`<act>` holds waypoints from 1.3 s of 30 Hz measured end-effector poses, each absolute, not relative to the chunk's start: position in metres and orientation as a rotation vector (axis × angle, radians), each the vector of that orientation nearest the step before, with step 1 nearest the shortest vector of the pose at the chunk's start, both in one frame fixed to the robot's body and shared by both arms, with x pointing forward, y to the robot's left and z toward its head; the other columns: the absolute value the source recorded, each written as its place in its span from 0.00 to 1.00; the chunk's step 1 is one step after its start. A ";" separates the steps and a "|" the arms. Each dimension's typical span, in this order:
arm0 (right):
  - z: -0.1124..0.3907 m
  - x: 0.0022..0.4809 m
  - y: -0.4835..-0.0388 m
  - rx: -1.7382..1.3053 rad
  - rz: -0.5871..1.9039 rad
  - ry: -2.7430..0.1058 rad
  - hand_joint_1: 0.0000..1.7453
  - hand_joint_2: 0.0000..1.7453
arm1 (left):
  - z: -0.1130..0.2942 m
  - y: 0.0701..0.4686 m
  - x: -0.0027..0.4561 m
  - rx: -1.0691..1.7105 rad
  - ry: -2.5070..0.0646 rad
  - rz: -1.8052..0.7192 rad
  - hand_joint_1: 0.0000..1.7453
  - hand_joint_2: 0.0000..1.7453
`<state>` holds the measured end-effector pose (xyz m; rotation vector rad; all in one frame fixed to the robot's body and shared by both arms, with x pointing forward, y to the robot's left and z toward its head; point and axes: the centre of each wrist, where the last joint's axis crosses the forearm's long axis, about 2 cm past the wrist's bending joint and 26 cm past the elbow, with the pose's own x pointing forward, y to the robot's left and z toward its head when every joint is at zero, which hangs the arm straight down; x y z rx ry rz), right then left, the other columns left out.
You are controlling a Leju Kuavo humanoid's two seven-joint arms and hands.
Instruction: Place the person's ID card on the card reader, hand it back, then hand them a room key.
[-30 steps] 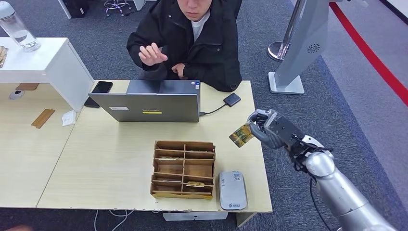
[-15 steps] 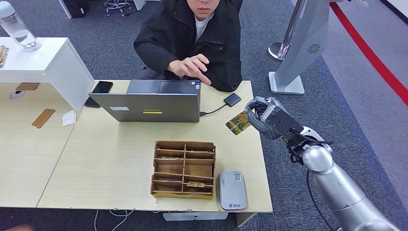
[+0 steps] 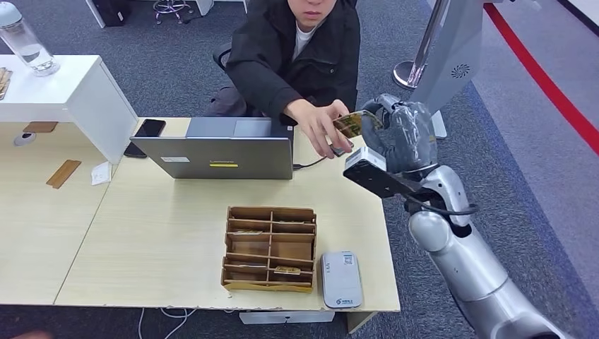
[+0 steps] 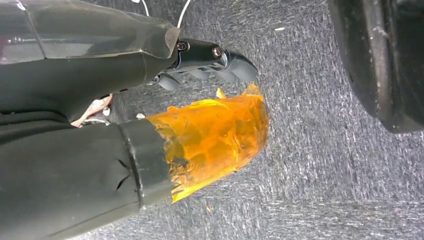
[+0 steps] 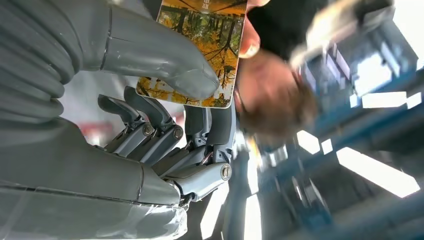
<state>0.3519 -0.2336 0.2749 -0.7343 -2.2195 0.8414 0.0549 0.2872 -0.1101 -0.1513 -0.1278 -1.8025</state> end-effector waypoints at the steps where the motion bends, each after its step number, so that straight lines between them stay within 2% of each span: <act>1: 0.279 0.351 -0.228 -0.795 0.839 -2.240 1.00 1.00 | -0.110 0.287 0.056 -0.156 -0.122 -1.804 0.00 0.00; 10: 0.298 0.350 -0.197 -1.130 0.818 -2.351 1.00 1.00 | -0.108 0.285 0.065 -0.170 -0.088 -1.852 0.00 0.00; 11: 0.299 0.350 -0.195 -1.163 0.817 -2.356 0.82 1.00 | -0.108 0.284 0.066 -0.160 -0.101 -1.867 0.00 0.00; 14: 0.298 0.349 -0.190 -1.215 0.817 -2.365 0.07 1.00 | -0.108 0.283 0.070 -0.121 -0.155 -1.915 0.00 0.00; 15: 0.298 0.349 -0.189 -1.219 0.818 -2.366 0.00 1.00 | -0.108 0.282 0.071 -0.109 -0.173 -1.929 0.00 0.00; 39: 0.287 0.346 -0.186 -1.163 0.837 -2.343 0.00 1.00 | -0.107 0.281 0.074 -0.076 -0.234 -1.976 0.00 0.00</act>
